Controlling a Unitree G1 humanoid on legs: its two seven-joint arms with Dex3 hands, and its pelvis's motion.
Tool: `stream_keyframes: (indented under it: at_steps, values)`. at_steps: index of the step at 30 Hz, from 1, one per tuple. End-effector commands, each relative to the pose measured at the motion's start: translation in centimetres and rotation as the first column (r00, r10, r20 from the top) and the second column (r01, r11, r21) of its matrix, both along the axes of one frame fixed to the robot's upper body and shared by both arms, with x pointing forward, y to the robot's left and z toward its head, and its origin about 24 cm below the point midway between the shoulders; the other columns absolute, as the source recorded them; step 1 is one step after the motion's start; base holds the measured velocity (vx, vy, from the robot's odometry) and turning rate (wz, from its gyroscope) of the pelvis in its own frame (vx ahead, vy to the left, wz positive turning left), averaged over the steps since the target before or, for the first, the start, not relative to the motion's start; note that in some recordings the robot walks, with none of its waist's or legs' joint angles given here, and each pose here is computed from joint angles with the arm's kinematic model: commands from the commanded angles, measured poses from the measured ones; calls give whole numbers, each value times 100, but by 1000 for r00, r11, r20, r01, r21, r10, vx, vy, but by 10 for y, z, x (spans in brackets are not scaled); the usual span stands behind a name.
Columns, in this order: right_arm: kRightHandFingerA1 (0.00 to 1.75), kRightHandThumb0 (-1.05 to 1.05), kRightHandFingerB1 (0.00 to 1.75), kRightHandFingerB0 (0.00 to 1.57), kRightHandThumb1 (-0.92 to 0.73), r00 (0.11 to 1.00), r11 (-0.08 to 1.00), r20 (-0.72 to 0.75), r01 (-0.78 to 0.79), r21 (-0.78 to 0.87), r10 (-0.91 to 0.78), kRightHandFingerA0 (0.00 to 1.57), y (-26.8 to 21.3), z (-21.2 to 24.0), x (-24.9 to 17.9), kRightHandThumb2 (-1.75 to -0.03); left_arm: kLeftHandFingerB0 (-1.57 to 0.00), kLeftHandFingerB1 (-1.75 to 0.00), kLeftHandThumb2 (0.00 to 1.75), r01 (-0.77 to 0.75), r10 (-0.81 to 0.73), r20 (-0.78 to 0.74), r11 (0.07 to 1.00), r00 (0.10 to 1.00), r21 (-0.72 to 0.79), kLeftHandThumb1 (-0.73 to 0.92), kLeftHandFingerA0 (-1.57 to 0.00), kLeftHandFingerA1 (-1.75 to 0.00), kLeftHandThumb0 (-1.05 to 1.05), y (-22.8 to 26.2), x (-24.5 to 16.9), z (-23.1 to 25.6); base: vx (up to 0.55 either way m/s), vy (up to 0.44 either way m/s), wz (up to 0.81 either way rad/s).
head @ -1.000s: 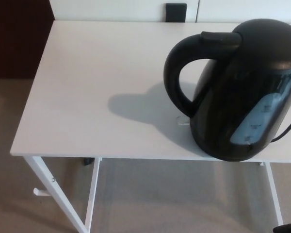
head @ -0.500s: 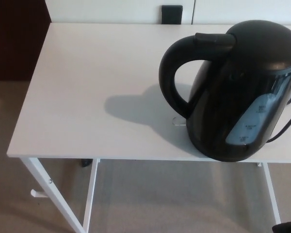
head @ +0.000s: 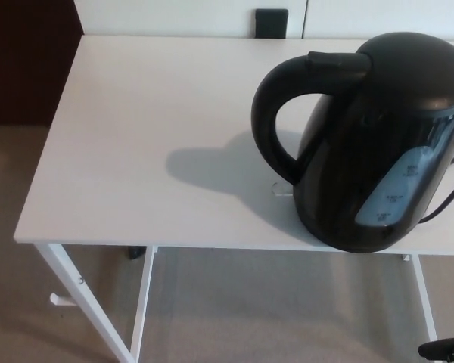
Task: The robot walk towards a table in front and uses its left hand to pick up the pot from the base and places it on the table
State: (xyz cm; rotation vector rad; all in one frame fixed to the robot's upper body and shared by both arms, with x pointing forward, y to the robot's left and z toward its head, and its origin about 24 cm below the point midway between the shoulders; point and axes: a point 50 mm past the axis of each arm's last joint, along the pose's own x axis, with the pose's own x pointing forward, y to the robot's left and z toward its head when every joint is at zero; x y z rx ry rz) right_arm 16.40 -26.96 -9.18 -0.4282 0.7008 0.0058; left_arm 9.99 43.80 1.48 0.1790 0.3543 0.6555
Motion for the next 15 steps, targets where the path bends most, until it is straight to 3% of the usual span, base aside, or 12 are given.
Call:
stream_keyframes:
  at_steps: [1, 2, 3, 4, 5, 6, 11, 12, 13, 15]
  values:
    - [90, -72, 81, 44, -20, 1000, 1000, -1, 15, -16, -15, 56, -2, 3, 6, -102, -8, -56, 106, -71, 45, 231, 992, 972, 106, 21, -14, -64, 13, 16, 27, 78, 0, 0, 0]
    - [90, -72, 81, 44, -20, 1000, 1000, -1, 15, -16, -15, 56, -2, 3, 6, -102, -8, -56, 106, -72, 46, 230, 992, 972, 104, 21, -14, -64, 13, 15, 27, 78, 0, 0, 0]
    - [87, -70, 78, 39, -24, 1000, 1000, -3, 8, -26, -8, 54, -2, 2, 7, -105, -15, -78, 106, 37, -112, 397, 981, 911, 192, -3, 0, -127, -55, -9, 60, 127, 0, 0, 0]
    - [99, -76, 90, 43, -23, 1000, 1000, -5, 5, -29, -5, 51, -2, 1, 6, -98, -21, -82, 78, 124, -241, 477, 956, 845, 264, 13, -18, -121, -101, -33, 80, 158, 0, 0, 0]
    - [99, -76, 90, 43, -23, 1000, 1000, -7, 4, -28, -4, 51, -1, 0, 6, -98, -21, -82, 78, 176, -313, 496, 936, 810, 304, 13, -18, -121, -101, -47, 91, 171, 0, 0, 0]
    - [89, -70, 79, 42, -24, 1000, 1000, -4, 2, -29, -3, 57, 0, 0, 7, -105, -30, -80, 72, 217, -362, 504, 921, 785, 323, 16, -24, -112, -92, -58, 100, 179, 0, 0, 0]
    - [89, -70, 79, 42, -24, 1000, 1000, -3, 2, -30, -2, 57, 0, 1, 8, -105, -30, -80, 72, 228, -370, 505, 919, 780, 323, 16, -24, -112, -92, -63, 102, 183, 0, 0, 0]
    - [99, -78, 89, 42, -22, 1000, 1000, -4, 3, -26, -3, 51, 1, 1, 12, -97, -38, -49, 50, 417, -569, 444, 817, 692, 397, 24, -45, -58, -67, -106, 138, 198, 0, 0, 0]
    - [99, -78, 89, 42, -22, 1000, 1000, -5, 3, -25, -4, 51, 2, 1, 14, -97, -38, -49, 50, 487, -645, 410, 760, 644, 431, 24, -45, -58, -67, -126, 150, 205, 0, 0, 0]
    - [100, -78, 90, 41, -22, 1000, 1000, -1, 3, -26, -3, 51, 2, 2, 16, -98, -38, -42, 60, 509, -673, 393, 735, 627, 447, 25, -47, -51, -67, -134, 154, 203, 0, 0, 0]
